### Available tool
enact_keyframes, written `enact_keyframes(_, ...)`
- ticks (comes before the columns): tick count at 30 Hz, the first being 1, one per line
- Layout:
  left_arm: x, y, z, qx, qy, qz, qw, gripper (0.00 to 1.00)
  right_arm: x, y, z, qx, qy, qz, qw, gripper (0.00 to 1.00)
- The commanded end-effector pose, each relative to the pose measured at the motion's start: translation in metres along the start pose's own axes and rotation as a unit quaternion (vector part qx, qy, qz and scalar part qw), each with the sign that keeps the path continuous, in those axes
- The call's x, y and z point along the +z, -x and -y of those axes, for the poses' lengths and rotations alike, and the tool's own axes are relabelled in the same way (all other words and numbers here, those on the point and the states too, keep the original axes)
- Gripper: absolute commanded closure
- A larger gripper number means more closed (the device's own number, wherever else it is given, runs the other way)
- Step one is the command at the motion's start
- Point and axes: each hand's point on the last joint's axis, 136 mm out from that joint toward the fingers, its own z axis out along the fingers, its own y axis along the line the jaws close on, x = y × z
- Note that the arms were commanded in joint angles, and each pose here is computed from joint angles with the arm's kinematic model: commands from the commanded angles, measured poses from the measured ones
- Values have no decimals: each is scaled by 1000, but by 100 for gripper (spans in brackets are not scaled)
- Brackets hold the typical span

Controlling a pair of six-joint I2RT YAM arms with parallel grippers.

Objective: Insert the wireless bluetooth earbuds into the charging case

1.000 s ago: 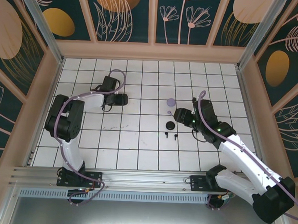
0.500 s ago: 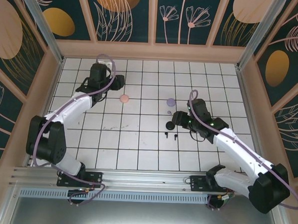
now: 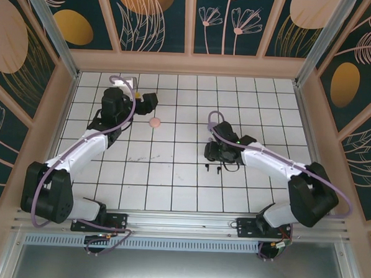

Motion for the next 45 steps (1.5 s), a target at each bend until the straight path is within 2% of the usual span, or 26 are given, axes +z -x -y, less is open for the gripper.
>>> enact_keyframes(1, -11, 22, 22, -9, -51, 44, 998, 17, 6, 10, 0, -1, -38, 10, 999, 38)
enact_keyframes(4, -18, 30, 27, -16, -61, 70, 996, 15, 12, 12, 1, -7, -64, 6, 998, 38)
enact_keyframes(5, -20, 33, 28, -19, -63, 77, 995, 3, 14, 12, 2, -8, -71, 4, 997, 37)
enact_keyframes(6, -23, 37, 29, -23, -66, 88, 994, 1, 15, 13, 1, -9, -73, 3, 997, 38)
enact_keyframes(11, -42, 60, 36, -22, -77, 150, 985, 1, 22, 14, -2, -17, -84, -7, 996, 37)
enact_keyframes(14, -50, 71, 26, -47, -49, 182, 981, 1, 28, 14, -2, -20, -93, -15, 995, 37)
enact_keyframes(20, -42, 67, 27, -14, -37, 152, 988, 1, 39, 8, 2, -19, -106, -27, 994, 37)
enact_keyframes(30, -39, 69, 17, 14, -5, 150, 989, 1, 54, 0, 6, -22, -117, -41, 992, 37)
enact_keyframes(39, -37, 61, 22, -4, -23, 135, 991, 1, 61, 0, 6, -24, -120, -46, 992, 40)
enact_keyframes(45, -33, 54, 12, -47, -13, 133, 990, 1, 63, -3, 7, -16, -117, -49, 992, 43)
